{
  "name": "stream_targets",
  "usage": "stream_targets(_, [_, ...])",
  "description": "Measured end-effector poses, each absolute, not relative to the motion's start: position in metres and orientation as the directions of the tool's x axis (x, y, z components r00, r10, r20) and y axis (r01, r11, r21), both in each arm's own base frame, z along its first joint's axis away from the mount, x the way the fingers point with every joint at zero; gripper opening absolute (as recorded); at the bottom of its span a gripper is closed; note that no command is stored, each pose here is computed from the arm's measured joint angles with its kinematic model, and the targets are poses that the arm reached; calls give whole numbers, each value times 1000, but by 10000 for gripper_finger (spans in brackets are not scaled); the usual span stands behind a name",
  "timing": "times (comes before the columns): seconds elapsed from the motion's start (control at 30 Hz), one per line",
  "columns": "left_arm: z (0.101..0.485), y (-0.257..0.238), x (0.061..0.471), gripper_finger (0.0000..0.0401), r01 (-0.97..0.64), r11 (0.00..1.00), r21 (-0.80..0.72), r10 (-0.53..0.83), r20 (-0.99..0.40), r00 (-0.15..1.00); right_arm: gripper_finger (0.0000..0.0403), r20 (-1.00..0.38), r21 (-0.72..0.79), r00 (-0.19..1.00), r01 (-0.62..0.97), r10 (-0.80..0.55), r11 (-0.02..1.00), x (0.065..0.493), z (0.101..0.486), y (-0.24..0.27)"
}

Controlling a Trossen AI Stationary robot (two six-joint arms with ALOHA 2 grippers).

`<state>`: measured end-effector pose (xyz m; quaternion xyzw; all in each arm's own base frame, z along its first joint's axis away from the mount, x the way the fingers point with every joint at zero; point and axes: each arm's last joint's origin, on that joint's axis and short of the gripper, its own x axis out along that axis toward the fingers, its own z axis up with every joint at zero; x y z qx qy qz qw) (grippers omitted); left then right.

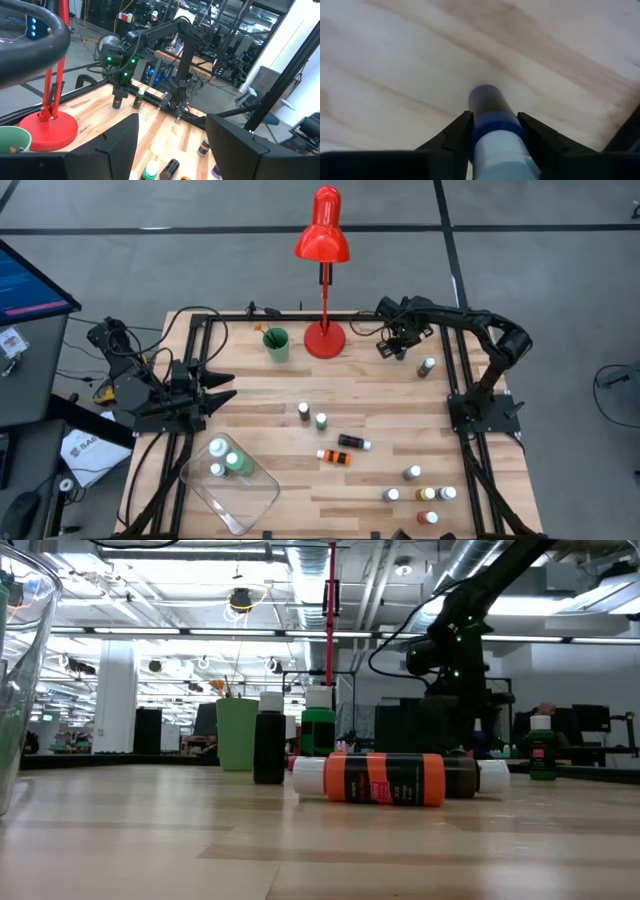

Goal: Pick & Place Paint Supplies
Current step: Move the brown coloring bottle to the center of the table

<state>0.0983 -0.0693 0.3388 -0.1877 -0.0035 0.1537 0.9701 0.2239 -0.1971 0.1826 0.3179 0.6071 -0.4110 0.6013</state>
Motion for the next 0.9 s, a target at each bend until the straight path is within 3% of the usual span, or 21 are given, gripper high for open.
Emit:
stream_targets(0.27, [339, -69, 98, 222, -297, 882, -367, 299, -51, 953, 142, -994, -68, -6, 802, -105, 594, 262, 183, -149])
stream_targets(0.73, [339, -69, 98, 222, -297, 883, -365, 299, -51, 953, 141, -894, 264, 447, 598, -41, 757, 340, 193, -16])
stream_targets(0.9, [339, -69, 98, 222, -298, 887, -354, 300, -51, 953, 141, -875, 268, 481, 583, -59, 767, 344, 194, 2])
